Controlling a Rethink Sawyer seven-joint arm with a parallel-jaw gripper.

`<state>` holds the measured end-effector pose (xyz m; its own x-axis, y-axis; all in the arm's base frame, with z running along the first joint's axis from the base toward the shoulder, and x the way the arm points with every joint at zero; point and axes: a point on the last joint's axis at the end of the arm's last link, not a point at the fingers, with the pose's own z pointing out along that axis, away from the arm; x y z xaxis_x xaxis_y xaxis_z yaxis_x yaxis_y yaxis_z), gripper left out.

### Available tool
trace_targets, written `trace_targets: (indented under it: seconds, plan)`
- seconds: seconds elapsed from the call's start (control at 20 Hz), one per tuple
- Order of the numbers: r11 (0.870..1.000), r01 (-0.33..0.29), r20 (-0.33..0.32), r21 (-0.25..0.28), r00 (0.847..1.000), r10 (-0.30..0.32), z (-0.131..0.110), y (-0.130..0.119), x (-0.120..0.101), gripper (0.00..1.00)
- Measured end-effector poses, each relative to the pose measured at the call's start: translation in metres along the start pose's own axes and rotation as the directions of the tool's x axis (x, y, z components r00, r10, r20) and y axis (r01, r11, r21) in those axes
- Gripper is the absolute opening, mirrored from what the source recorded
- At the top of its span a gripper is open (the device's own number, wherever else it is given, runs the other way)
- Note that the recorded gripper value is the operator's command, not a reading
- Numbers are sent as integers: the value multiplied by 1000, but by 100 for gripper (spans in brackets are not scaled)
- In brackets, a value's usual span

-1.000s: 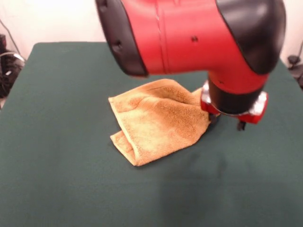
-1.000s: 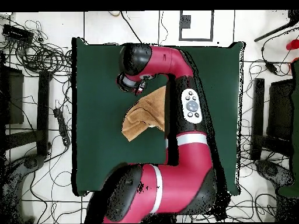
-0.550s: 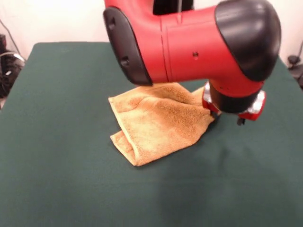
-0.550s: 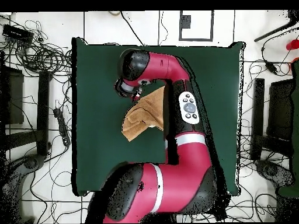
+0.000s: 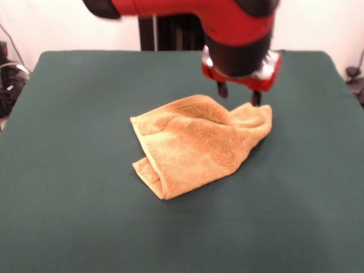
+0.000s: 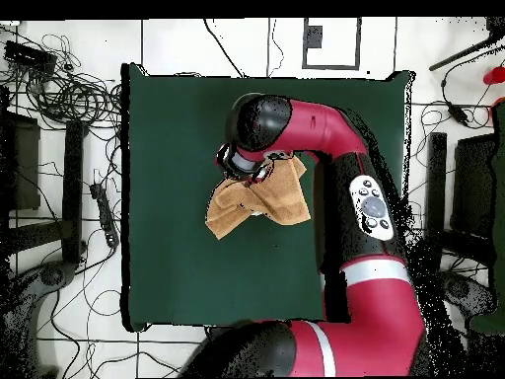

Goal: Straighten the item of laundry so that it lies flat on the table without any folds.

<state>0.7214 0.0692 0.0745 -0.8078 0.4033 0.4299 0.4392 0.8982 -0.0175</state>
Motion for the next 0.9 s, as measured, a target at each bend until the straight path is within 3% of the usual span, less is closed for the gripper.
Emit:
trace_targets:
  seconds: [0.1, 0.35, 0.9]
  plan:
    - [1000, -8, 28, -7, 1000, 9, -16, -9, 1, 100]
    - [1000, 0, 85, -21, 996, 2, -32, -3, 3, 100]
    - [998, 57, 125, -17, 991, -54, -18, 33, 26, 100]
